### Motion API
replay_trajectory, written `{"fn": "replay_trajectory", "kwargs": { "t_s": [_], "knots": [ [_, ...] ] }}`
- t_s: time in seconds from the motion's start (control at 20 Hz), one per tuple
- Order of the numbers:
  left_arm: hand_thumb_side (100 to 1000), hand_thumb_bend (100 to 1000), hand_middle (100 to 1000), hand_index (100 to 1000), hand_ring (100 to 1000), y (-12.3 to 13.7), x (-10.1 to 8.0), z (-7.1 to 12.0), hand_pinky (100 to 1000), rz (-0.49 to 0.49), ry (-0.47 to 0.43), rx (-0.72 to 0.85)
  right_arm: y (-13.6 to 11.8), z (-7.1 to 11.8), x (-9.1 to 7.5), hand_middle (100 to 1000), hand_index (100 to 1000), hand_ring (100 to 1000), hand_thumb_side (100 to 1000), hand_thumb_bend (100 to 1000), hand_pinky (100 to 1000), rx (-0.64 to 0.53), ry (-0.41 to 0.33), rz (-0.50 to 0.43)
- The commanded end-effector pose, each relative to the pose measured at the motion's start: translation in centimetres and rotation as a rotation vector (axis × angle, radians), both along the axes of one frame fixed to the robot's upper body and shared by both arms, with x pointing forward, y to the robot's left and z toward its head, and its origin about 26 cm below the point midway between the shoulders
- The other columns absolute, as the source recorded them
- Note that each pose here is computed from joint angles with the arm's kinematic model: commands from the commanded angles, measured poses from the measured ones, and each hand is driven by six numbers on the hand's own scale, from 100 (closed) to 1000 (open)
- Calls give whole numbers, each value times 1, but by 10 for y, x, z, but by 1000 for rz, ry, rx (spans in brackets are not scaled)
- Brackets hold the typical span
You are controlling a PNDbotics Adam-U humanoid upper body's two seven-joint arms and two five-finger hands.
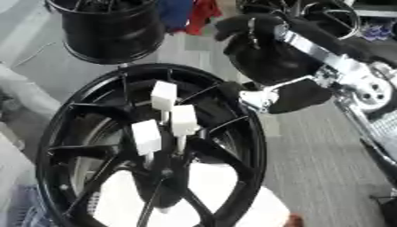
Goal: Pull the pin out of the wheel hub.
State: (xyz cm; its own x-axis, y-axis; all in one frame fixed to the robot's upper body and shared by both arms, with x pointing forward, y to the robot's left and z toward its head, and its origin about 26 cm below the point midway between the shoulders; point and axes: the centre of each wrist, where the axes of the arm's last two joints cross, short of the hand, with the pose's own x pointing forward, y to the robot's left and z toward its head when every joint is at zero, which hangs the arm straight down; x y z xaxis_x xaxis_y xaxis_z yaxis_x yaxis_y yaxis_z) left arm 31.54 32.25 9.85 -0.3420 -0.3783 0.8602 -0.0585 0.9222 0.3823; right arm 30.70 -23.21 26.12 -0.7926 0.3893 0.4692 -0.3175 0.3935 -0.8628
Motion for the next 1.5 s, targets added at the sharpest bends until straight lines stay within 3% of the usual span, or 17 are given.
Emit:
{"fn": "replay_trajectory", "kwargs": {
  "t_s": [0.05, 0.25, 0.45, 1.0, 1.5],
  "knots": [
    [451, 166, 655, 743, 568, 0, 1, 8, 556, -12, -20, 23, 8, 16, -4, 833, 929, 801, 269, 342, 739, -166, 36, 83],
    [452, 165, 656, 744, 568, 0, 1, 8, 557, -18, -18, 28, 23, 26, 1, 837, 932, 810, 278, 359, 749, -299, 92, 155],
    [452, 164, 656, 744, 568, 0, 1, 8, 557, -21, -18, 32, 31, 27, 12, 837, 932, 812, 284, 368, 752, -354, 120, 169],
    [453, 159, 657, 744, 569, -2, 1, 8, 558, -34, -18, 34, 51, 11, 46, 833, 933, 818, 295, 360, 762, -457, 134, 164],
    [454, 156, 657, 745, 570, -2, 1, 7, 559, -35, -18, 32, 49, -4, 66, 812, 932, 810, 297, 354, 762, -498, 132, 122]
  ]
}}
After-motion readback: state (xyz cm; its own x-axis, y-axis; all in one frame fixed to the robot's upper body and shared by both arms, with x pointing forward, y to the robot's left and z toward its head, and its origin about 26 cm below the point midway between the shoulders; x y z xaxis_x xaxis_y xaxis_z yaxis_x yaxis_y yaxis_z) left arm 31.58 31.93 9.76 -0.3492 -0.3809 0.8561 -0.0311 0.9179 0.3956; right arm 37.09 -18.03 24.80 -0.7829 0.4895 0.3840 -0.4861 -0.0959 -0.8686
